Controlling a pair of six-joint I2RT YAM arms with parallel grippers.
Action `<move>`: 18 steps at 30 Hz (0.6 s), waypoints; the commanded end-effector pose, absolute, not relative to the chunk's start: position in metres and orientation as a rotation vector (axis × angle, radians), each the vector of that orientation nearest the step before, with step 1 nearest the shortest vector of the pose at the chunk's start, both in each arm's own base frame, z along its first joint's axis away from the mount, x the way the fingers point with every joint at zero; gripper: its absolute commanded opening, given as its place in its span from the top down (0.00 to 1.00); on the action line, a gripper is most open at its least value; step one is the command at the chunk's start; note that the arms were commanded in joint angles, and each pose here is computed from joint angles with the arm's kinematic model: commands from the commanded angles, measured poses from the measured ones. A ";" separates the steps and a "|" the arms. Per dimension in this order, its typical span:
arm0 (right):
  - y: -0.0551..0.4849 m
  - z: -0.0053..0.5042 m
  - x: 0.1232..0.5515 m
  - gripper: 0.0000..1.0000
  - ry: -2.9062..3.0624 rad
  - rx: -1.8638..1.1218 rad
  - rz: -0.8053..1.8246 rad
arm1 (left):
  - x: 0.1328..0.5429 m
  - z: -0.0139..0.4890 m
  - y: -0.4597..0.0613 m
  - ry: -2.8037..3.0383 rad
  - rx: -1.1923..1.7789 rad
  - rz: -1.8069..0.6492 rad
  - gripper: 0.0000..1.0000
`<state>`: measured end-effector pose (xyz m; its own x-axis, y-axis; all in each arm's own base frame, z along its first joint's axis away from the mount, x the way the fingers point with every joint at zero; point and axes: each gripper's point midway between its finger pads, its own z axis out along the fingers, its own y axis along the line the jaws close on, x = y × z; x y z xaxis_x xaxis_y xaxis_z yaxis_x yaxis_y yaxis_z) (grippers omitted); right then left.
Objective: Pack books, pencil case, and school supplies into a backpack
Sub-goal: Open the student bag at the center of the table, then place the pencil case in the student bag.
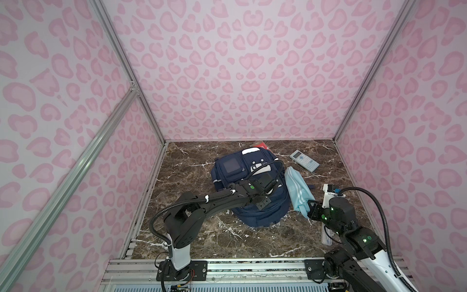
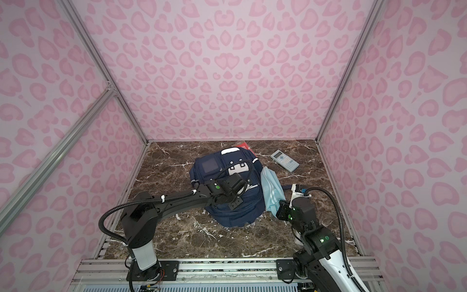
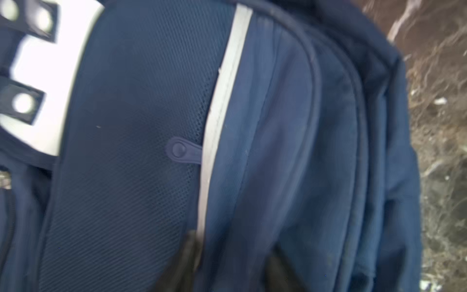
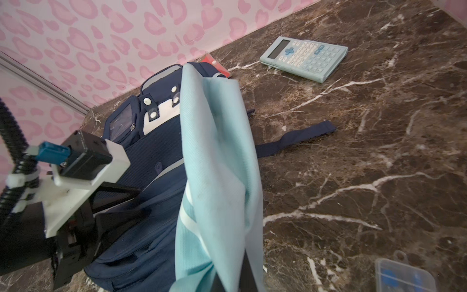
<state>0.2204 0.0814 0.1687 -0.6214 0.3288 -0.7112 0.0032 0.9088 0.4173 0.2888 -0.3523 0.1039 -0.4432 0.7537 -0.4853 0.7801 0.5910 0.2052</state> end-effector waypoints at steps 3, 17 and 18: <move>0.121 0.180 0.221 1.00 2.177 0.062 0.703 | 0.309 0.168 -0.341 2.249 0.959 -0.138 0.97; 0.212 0.181 0.207 1.00 2.145 -0.198 0.920 | 0.351 0.301 -0.290 2.198 0.485 -0.392 0.97; 0.220 0.182 0.207 1.00 2.130 -0.229 0.920 | 0.349 0.305 -0.291 2.186 0.493 -0.415 0.97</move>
